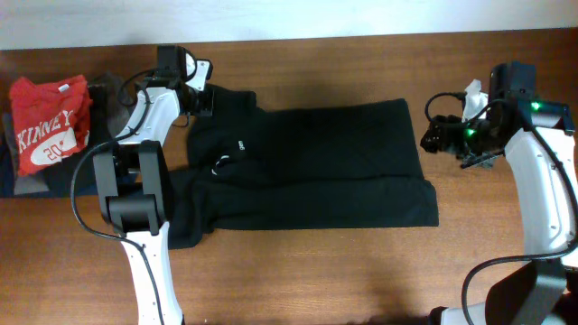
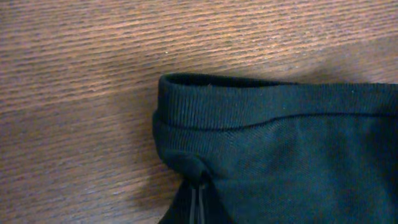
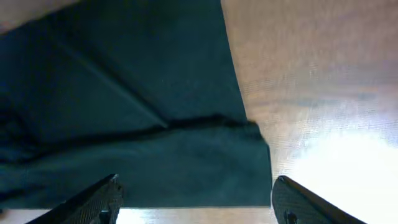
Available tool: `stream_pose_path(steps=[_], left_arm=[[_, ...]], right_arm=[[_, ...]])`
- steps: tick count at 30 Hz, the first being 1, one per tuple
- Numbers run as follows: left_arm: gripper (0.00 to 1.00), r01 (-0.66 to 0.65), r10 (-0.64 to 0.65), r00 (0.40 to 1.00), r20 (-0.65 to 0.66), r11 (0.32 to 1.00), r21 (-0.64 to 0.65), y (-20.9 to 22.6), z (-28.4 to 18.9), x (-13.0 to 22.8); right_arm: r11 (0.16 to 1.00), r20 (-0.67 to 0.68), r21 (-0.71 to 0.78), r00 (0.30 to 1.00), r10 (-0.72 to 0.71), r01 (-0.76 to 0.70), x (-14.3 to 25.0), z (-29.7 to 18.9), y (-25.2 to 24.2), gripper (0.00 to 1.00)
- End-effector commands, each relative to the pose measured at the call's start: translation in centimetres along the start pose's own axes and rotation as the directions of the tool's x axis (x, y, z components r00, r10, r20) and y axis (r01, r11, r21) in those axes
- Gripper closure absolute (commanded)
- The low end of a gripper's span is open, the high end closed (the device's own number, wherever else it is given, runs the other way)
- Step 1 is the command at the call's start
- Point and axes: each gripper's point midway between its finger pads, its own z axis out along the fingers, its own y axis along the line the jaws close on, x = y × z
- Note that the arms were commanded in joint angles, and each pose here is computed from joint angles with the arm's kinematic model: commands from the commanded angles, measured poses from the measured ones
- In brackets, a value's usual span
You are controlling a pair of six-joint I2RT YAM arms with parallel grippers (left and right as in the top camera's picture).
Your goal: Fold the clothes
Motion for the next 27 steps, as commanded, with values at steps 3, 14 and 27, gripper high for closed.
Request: stream_pose_path(steps=[3,14,27], left_arm=[[1.00,-0.002,0.002,1.000,-0.009,1.000,0.016,-0.3,-1.5,-1.0],[1.00,0.006,-0.006,1.000,-0.012,1.000,0.019,-1.1,-5.8,-2.7],[1.00,0.044,-0.043,0.999,-0.032,0.999,0.021,-1.2,-5.7,-2.2]], right_arm=[[0.998,0.063,-0.028,0.996,-0.062,0.064,-2.3,1.1,1.3,0.31],[0.986,0.176,-0.027,0.972,-0.155,0.162,-9.3,14.4,0.9,0.31],[0.979,0.271,-0.056,0.947,-0.176,0.198,-11.3,24.5,1.1,0.27]])
